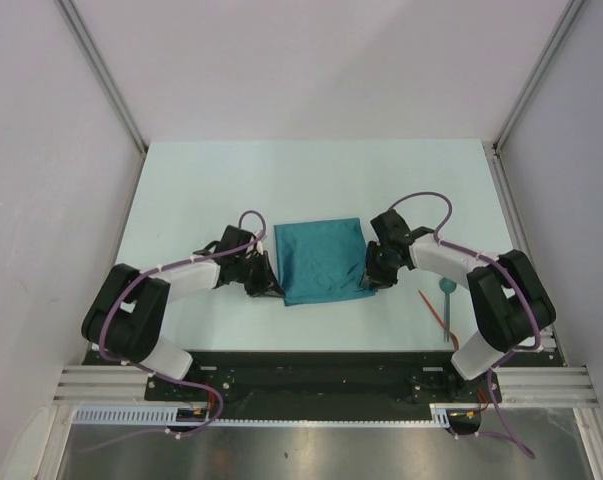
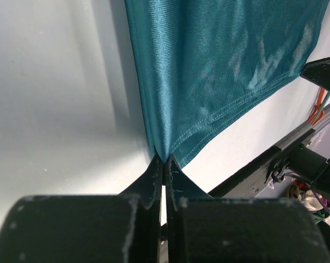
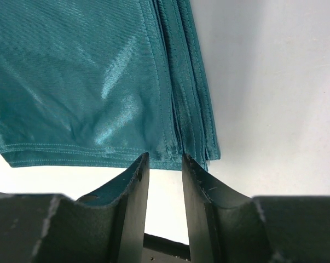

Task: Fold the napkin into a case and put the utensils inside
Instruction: Smooth out the square-folded napkin at the center of the board.

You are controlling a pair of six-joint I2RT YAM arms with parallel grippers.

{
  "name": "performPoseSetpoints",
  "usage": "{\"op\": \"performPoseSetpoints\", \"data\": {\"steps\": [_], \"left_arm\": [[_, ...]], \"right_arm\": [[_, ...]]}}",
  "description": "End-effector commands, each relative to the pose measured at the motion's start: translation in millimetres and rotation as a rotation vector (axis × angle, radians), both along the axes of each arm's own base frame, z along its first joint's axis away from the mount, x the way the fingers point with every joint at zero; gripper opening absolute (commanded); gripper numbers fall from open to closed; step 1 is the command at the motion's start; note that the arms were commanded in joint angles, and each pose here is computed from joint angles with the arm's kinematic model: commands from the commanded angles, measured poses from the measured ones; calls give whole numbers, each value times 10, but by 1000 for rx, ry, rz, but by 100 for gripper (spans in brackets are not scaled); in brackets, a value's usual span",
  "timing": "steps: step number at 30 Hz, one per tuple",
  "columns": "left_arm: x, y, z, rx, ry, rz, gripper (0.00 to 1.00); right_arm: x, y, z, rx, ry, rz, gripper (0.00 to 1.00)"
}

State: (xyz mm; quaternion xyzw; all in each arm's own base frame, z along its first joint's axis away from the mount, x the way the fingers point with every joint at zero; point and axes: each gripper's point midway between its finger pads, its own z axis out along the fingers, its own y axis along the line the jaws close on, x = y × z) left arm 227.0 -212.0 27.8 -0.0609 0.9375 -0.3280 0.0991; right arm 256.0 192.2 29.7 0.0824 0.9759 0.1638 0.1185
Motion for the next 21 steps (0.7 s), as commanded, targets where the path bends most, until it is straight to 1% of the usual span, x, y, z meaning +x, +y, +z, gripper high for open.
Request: {"op": "performPoseSetpoints", "data": {"steps": [1, 8, 14, 17, 21], "left_arm": [[43, -18, 110, -31, -50, -11, 0], [32, -27, 119, -40, -51, -12, 0], [33, -30, 130, -43, -52, -11, 0], [26, -25, 136, -42, -52, -10, 0], [12, -16, 142, -43, -54, -11, 0]], "right_arm": [[7, 6, -71, -15, 8, -14, 35], [-2, -13, -129, -61, 7, -13, 35], [2, 13, -170, -98, 7, -1, 33], [-4, 24, -192, -116, 3, 5, 29], [4, 27, -193, -128, 1, 6, 20]]}}
